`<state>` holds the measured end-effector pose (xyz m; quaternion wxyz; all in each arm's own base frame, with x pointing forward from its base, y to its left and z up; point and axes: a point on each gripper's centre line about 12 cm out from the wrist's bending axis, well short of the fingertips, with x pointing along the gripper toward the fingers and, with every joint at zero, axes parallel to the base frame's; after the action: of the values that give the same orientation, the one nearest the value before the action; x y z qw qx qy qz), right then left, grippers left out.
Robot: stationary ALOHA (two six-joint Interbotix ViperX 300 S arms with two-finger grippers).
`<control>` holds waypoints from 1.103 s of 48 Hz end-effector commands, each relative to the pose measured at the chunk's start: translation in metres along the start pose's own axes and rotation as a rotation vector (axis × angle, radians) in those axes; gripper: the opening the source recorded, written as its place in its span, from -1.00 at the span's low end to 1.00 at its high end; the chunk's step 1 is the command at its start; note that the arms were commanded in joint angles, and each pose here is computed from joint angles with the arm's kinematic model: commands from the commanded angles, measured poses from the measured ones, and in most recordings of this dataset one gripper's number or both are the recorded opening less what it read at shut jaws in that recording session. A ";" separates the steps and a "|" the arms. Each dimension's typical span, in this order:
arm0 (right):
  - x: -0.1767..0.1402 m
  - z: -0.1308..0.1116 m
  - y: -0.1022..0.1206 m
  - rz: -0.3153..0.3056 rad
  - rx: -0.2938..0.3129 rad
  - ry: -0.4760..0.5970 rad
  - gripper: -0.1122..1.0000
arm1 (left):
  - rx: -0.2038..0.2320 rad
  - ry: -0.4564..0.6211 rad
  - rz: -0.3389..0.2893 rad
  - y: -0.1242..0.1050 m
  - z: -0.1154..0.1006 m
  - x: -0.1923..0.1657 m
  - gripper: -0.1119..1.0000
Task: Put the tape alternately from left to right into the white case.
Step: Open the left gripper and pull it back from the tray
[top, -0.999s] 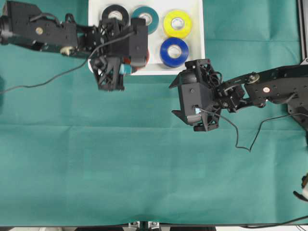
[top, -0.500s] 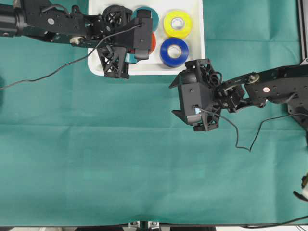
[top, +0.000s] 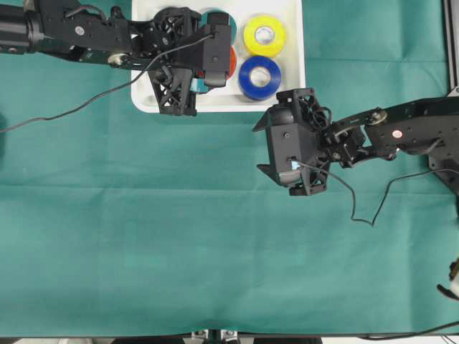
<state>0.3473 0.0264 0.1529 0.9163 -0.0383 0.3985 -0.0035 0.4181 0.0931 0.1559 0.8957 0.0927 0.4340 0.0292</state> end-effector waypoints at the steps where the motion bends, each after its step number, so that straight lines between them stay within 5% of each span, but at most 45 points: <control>1: -0.005 0.007 0.001 0.005 -0.002 -0.028 0.75 | 0.000 -0.042 0.011 0.002 0.012 -0.010 -0.72; 17: -0.004 0.007 0.001 0.005 0.000 -0.026 0.75 | 0.008 -0.044 0.004 -0.003 0.010 -0.015 0.80; 37: -0.004 0.007 0.001 0.005 -0.002 -0.027 0.75 | 0.026 -0.060 -0.007 -0.014 0.010 -0.029 0.79; 53: -0.005 0.008 0.001 0.005 0.000 -0.029 0.75 | 0.089 -0.085 -0.062 -0.050 0.008 -0.050 0.79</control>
<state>0.3473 0.0264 0.1529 0.9164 -0.0391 0.3984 -0.0033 0.3935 0.0441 0.1704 0.8985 0.1159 0.4229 -0.0175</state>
